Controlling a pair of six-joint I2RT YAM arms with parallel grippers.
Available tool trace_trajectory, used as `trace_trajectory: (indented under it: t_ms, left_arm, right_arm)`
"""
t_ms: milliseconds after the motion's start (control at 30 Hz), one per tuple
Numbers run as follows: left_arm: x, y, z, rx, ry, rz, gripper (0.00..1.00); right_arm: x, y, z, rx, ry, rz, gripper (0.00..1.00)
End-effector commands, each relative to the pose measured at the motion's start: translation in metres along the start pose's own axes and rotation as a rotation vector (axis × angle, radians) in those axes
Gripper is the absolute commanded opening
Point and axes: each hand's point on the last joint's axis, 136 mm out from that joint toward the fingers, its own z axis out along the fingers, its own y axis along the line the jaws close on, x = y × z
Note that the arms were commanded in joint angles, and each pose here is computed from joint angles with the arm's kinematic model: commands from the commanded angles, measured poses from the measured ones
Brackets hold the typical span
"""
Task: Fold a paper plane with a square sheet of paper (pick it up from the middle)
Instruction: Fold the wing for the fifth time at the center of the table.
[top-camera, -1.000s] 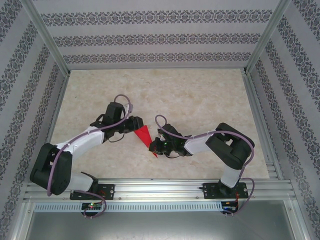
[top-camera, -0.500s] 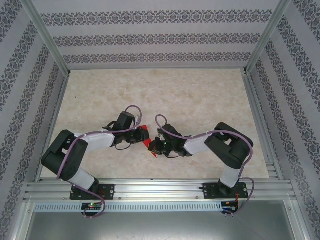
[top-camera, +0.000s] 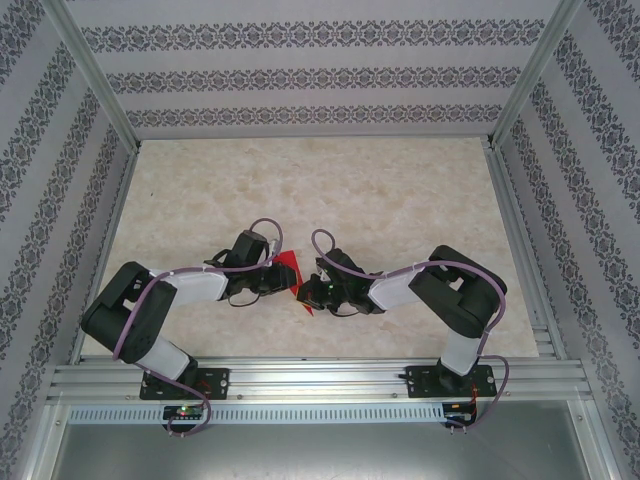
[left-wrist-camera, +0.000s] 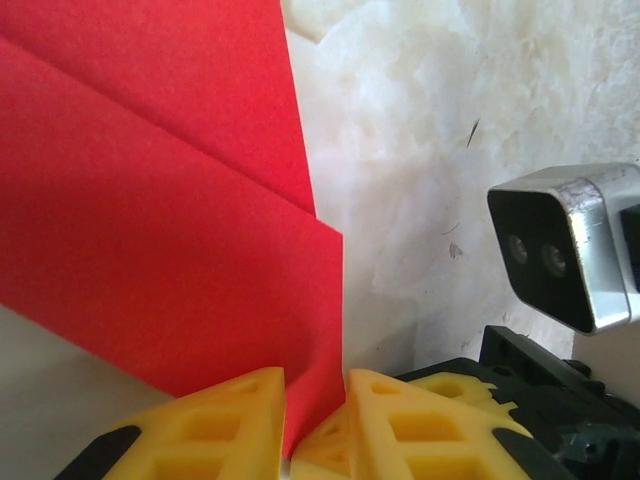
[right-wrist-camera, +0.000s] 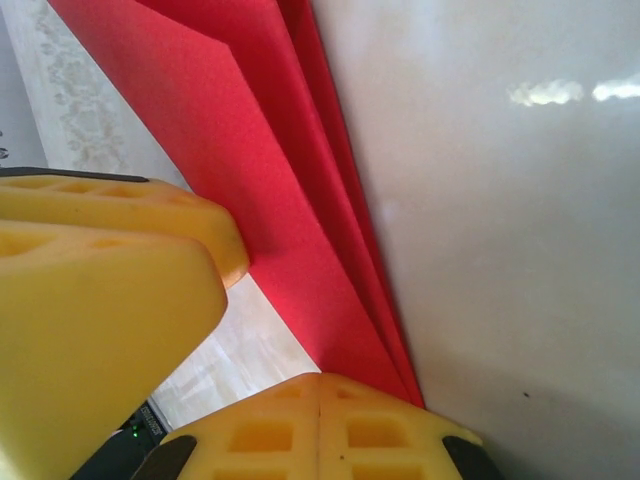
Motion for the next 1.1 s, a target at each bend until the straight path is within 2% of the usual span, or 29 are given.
trace_trajectory:
  t_ms: [0, 400, 767, 1067]
  left_arm:
    - [-0.003, -0.009, 0.005, 0.029, 0.0, 0.027, 0.24]
    - [-0.024, 0.024, 0.005, -0.169, -0.09, 0.001, 0.23]
    - [-0.059, 0.037, 0.001, -0.2, -0.126, -0.027, 0.24]
    - [-0.08, 0.051, -0.012, -0.196, -0.103, -0.03, 0.24]
  right_arm:
    - [0.024, -0.08, 0.002, 0.258, 0.037, 0.087, 0.0]
    - [0.037, -0.088, -0.006, 0.277, 0.076, 0.065, 0.0]
    - [0.052, -0.095, -0.012, 0.279, 0.131, 0.041, 0.0]
    - [0.044, -0.083, -0.012, 0.246, 0.107, 0.04, 0.0]
